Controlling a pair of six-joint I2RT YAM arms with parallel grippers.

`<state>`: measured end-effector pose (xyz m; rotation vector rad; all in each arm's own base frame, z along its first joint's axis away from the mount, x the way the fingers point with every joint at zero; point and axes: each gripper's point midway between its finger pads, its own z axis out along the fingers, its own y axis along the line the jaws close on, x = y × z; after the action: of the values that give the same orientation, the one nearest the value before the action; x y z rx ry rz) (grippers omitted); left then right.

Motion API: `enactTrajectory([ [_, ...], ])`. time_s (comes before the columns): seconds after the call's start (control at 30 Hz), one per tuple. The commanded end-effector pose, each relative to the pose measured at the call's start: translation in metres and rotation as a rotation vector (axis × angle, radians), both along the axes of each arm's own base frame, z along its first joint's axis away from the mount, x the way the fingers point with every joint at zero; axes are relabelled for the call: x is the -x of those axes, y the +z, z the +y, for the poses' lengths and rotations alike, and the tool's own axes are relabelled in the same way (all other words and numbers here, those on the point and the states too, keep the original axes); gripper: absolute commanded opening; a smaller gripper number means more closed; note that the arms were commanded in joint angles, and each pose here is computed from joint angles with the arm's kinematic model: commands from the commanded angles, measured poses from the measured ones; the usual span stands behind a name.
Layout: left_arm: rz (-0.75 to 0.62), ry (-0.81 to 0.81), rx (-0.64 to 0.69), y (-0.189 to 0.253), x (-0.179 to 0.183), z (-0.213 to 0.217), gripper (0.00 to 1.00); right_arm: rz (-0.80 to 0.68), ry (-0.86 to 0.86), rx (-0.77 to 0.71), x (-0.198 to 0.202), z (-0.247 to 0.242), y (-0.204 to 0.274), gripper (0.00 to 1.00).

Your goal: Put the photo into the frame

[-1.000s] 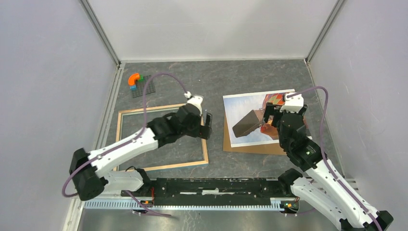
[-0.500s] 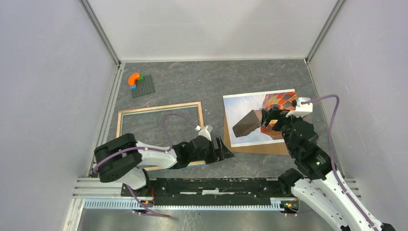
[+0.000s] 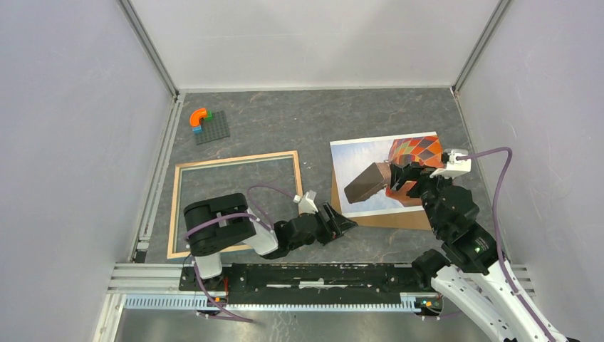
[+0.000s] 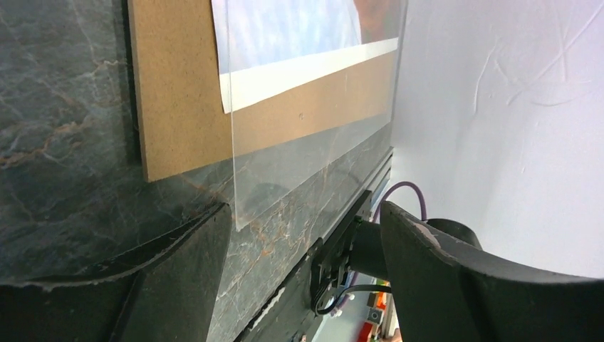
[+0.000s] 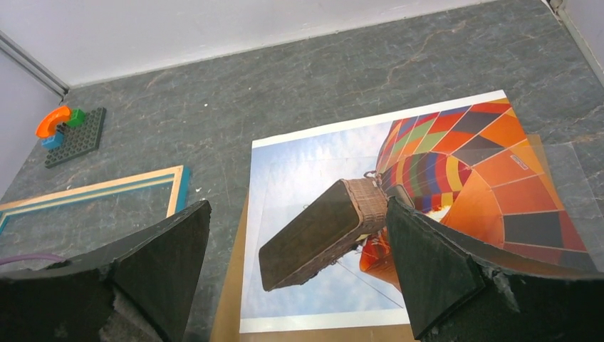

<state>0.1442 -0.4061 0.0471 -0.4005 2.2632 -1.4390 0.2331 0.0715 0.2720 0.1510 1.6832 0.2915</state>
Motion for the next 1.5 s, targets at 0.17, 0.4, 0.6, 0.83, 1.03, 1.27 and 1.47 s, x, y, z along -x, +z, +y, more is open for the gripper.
enactTrajectory([
  [0.17, 0.012, 0.076, -0.005, -0.030, -0.007, 0.013, 0.71, -0.025, 0.011, -0.021, 0.007, -0.002, 0.005, 0.98],
  [0.4, 0.019, 0.065, 0.082, -0.028, -0.008, 0.006, 0.47, -0.029, 0.012, -0.021, 0.009, -0.003, 0.006, 0.98],
  [0.6, 0.025, 0.055, 0.112, -0.028, -0.011, 0.001, 0.28, -0.023, 0.013, -0.016, 0.009, -0.003, 0.003, 0.98],
  [0.83, -0.017, 0.047, 0.078, -0.022, -0.020, 0.004, 0.07, 0.003, 0.021, 0.000, 0.007, 0.000, -0.007, 0.98],
  [1.03, -0.069, 0.077, -0.053, -0.006, -0.032, 0.031, 0.02, 0.024, 0.022, 0.022, 0.005, 0.001, -0.019, 0.98],
  [1.27, -0.108, 0.124, -0.190, 0.023, -0.048, 0.102, 0.02, 0.063, 0.013, 0.066, 0.003, -0.001, -0.038, 0.98],
  [1.47, -0.108, 0.248, -0.409, 0.046, -0.043, 0.196, 0.02, 0.094, 0.045, 0.081, 0.000, 0.007, -0.061, 0.98],
])
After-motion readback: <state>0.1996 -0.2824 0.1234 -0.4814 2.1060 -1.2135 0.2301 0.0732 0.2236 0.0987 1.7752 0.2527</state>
